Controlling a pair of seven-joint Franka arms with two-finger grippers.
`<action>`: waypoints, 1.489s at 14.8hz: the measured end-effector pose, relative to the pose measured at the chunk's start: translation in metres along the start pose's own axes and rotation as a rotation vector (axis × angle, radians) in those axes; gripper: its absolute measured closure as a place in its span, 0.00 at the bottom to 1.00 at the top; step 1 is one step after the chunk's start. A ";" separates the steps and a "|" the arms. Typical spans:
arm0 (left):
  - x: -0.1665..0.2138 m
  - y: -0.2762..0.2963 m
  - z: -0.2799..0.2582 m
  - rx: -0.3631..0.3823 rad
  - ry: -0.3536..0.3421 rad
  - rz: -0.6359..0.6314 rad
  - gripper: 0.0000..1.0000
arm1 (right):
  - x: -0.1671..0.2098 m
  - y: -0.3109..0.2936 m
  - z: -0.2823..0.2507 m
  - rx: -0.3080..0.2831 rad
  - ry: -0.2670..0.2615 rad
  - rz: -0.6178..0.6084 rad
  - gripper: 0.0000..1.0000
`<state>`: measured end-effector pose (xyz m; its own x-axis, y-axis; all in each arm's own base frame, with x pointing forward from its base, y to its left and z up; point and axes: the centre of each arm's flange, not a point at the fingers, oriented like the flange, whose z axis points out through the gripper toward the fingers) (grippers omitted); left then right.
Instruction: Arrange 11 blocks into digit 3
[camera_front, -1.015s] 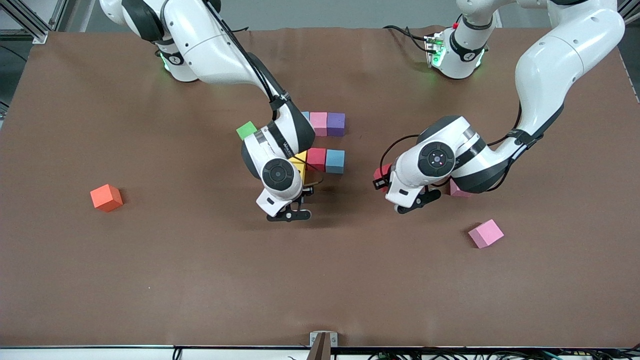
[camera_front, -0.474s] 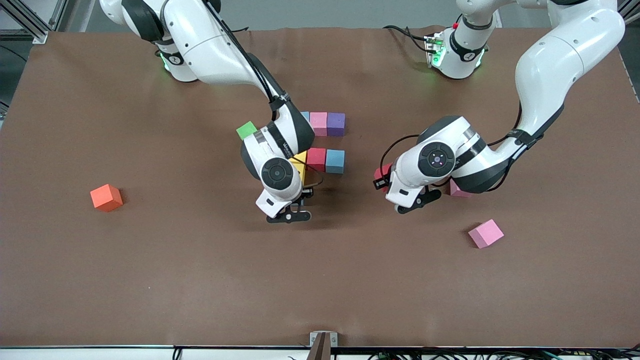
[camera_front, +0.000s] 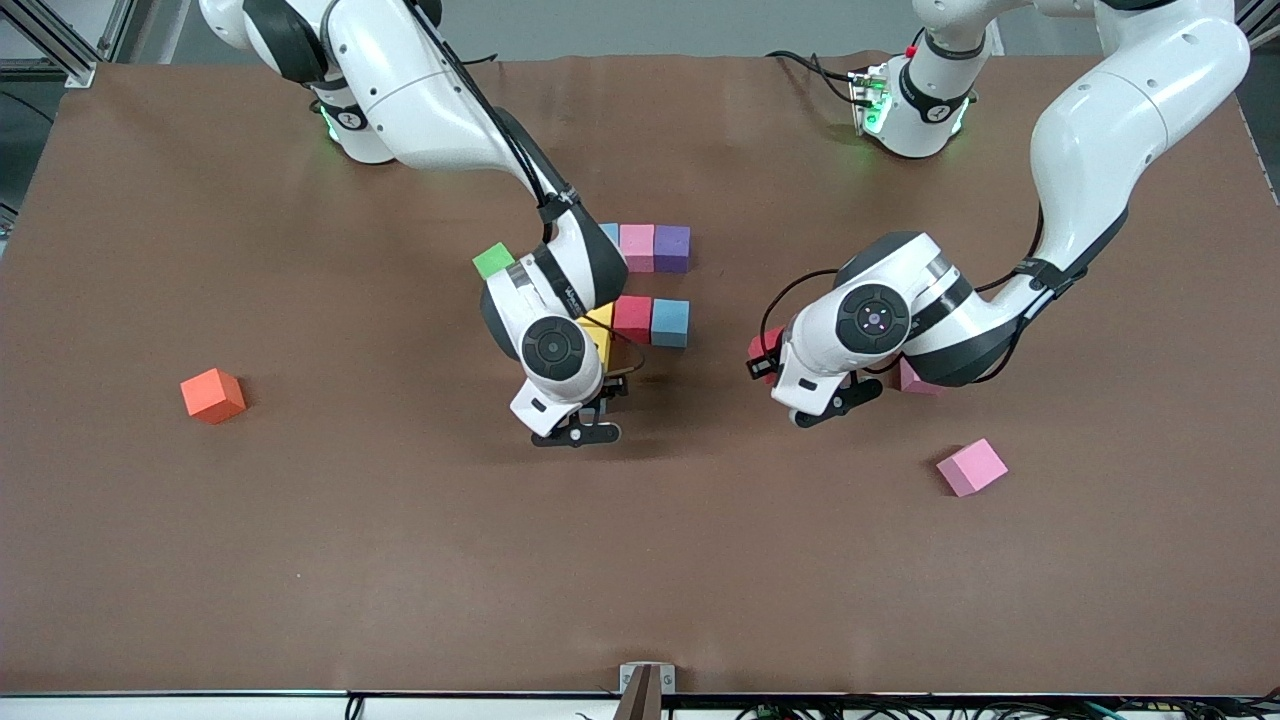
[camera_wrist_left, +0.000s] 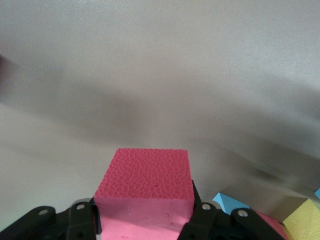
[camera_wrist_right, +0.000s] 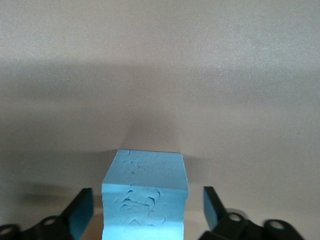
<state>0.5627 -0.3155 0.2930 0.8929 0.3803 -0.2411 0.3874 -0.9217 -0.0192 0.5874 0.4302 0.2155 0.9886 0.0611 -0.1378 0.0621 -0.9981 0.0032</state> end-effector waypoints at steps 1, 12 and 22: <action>0.000 0.000 0.000 0.000 0.000 -0.003 0.40 | 0.000 0.000 0.000 0.000 0.000 0.000 0.00; -0.031 0.062 0.013 -0.127 0.036 -0.494 0.40 | 0.023 0.042 -0.083 0.022 0.084 0.064 0.00; -0.076 0.164 0.066 -0.279 0.146 -1.024 0.40 | 0.088 0.195 -0.130 0.044 0.230 0.266 0.00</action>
<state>0.5433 -0.5007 0.2440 0.1244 0.9852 -0.1178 0.9901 -0.1154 0.0803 0.7044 0.2428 0.3323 0.9746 -0.2055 0.0887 -0.2031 -0.9785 -0.0347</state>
